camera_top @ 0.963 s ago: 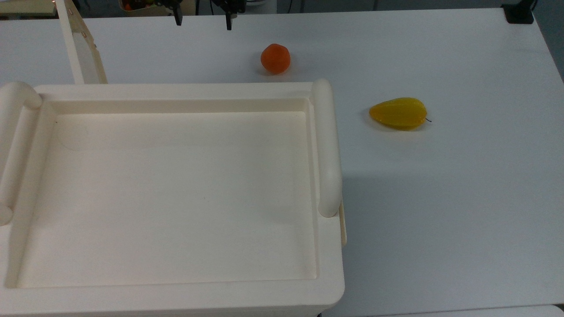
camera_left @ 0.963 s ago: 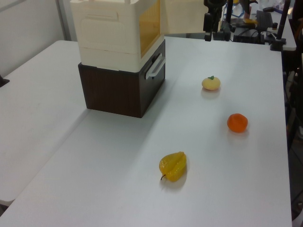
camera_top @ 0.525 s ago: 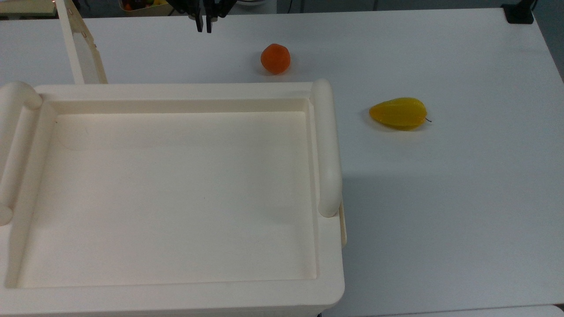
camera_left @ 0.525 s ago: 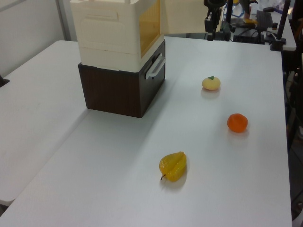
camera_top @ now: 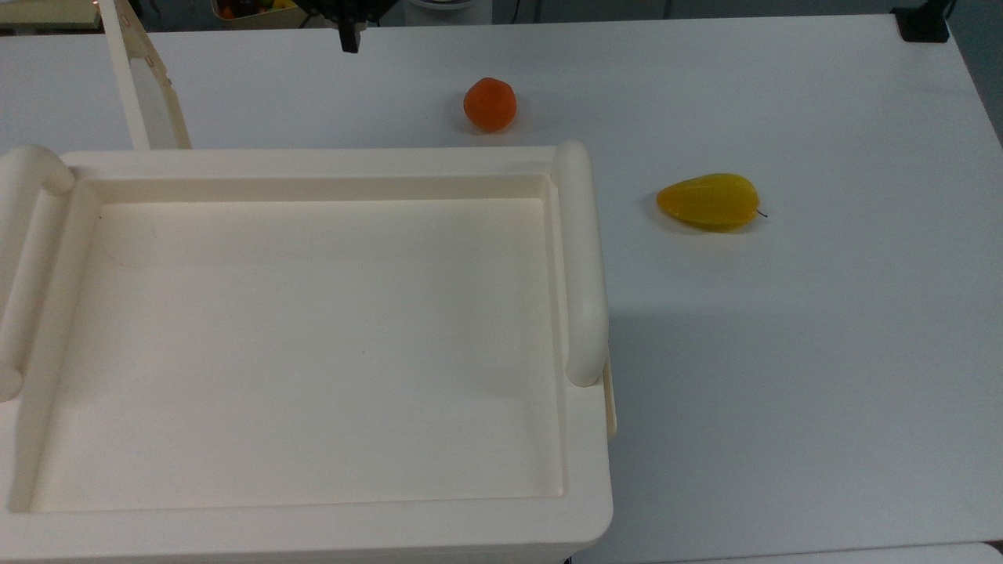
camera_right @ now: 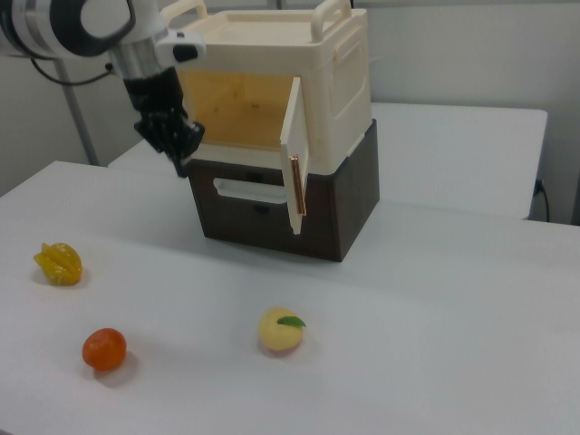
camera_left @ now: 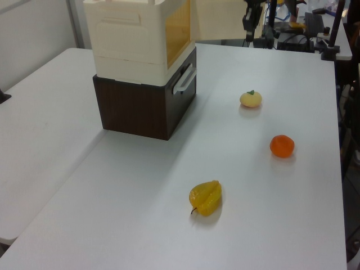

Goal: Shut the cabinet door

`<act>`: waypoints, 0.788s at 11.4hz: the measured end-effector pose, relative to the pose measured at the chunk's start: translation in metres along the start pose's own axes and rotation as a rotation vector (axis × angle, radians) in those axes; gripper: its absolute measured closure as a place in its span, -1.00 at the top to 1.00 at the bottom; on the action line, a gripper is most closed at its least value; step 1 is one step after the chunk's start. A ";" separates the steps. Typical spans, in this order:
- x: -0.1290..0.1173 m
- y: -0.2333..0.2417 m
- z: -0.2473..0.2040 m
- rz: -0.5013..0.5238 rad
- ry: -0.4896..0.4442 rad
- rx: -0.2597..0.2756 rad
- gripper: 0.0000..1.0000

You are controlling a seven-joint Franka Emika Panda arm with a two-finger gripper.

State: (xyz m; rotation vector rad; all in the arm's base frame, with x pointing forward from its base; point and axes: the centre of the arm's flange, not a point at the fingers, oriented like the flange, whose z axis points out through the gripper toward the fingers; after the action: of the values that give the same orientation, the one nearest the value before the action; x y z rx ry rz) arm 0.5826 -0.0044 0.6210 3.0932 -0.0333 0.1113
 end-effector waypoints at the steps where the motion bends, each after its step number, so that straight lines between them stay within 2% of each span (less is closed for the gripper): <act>1: 0.002 0.010 -0.022 0.017 0.049 0.000 -0.98; 3: 0.003 0.027 -0.058 0.046 0.137 -0.003 -0.98; 5: 0.006 0.048 -0.092 0.082 0.265 -0.010 -0.98; 7: 0.011 0.075 -0.111 0.125 0.381 -0.025 -0.98; 9: 0.012 0.105 -0.118 0.173 0.453 -0.044 -0.98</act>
State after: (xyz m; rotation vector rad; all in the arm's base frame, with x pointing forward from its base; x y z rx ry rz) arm 0.5836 -0.1042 0.7447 2.9359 -0.2807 0.7969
